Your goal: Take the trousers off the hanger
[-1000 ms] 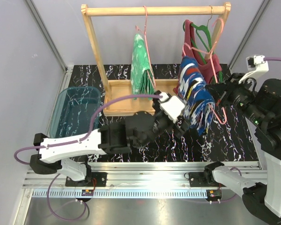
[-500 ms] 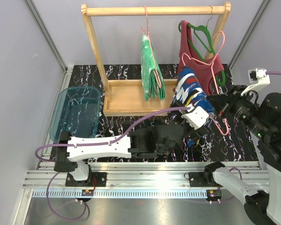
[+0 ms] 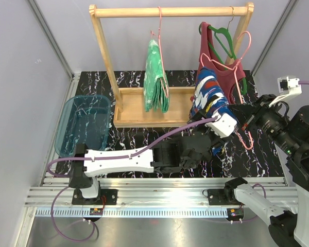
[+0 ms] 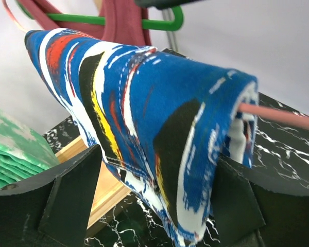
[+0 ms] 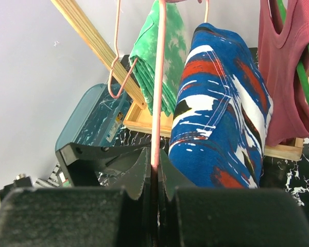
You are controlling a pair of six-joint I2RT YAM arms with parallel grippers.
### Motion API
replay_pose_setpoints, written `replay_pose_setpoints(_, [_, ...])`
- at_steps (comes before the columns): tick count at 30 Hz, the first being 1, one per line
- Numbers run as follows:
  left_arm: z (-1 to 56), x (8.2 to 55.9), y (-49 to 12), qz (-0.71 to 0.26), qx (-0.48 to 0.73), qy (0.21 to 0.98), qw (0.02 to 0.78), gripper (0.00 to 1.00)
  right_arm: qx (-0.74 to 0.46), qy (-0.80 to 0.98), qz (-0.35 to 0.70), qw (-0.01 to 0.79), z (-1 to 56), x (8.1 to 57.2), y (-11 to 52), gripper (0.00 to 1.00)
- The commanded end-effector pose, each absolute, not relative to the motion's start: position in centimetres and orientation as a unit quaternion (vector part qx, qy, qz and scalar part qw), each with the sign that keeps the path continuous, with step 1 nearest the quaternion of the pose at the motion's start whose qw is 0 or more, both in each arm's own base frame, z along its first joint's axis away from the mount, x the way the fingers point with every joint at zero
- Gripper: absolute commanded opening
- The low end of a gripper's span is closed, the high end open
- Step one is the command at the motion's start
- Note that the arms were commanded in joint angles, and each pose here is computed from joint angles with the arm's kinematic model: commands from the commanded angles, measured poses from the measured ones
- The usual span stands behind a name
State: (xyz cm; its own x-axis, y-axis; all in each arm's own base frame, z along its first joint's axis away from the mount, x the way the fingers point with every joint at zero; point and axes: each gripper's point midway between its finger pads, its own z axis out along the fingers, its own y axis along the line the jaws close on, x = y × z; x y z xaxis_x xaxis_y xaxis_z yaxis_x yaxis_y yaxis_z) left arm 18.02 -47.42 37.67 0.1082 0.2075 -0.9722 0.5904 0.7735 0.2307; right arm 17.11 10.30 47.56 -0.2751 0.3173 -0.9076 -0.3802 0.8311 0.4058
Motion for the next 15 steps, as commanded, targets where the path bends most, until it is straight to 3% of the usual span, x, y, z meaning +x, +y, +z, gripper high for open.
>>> replay_pose_setpoints(1, [41.6, 19.8, -46.1, -0.139, 0.226, 0.65, 0.712, 0.81, -0.047, 0.643, 0.328, 0.69, 55.0, 15.7, 10.5, 0.0])
replay_pose_setpoints(7, [42.9, 20.3, -46.2, -0.137, 0.205, 0.643, 0.725, 0.88, -0.058, 0.641, 0.348, 0.682, 55.0, 15.6, 11.3, 0.0])
replay_pose_setpoints(9, [43.5, 20.3, -46.6, -0.138, 0.206, 0.639, 0.728, 0.72, -0.06, 0.638, 0.351, 0.683, 55.2, 15.4, 11.4, 0.0])
replay_pose_setpoints(11, [43.9, 20.3, -46.6, -0.139, 0.206, 0.636, 0.731, 0.43, -0.059, 0.635, 0.348, 0.687, 55.3, 15.2, 11.2, 0.0])
replay_pose_setpoints(15, [44.4, 20.3, -46.5, -0.141, 0.204, 0.633, 0.734, 0.26, -0.061, 0.638, 0.342, 0.687, 55.1, 15.4, 11.1, 0.0])
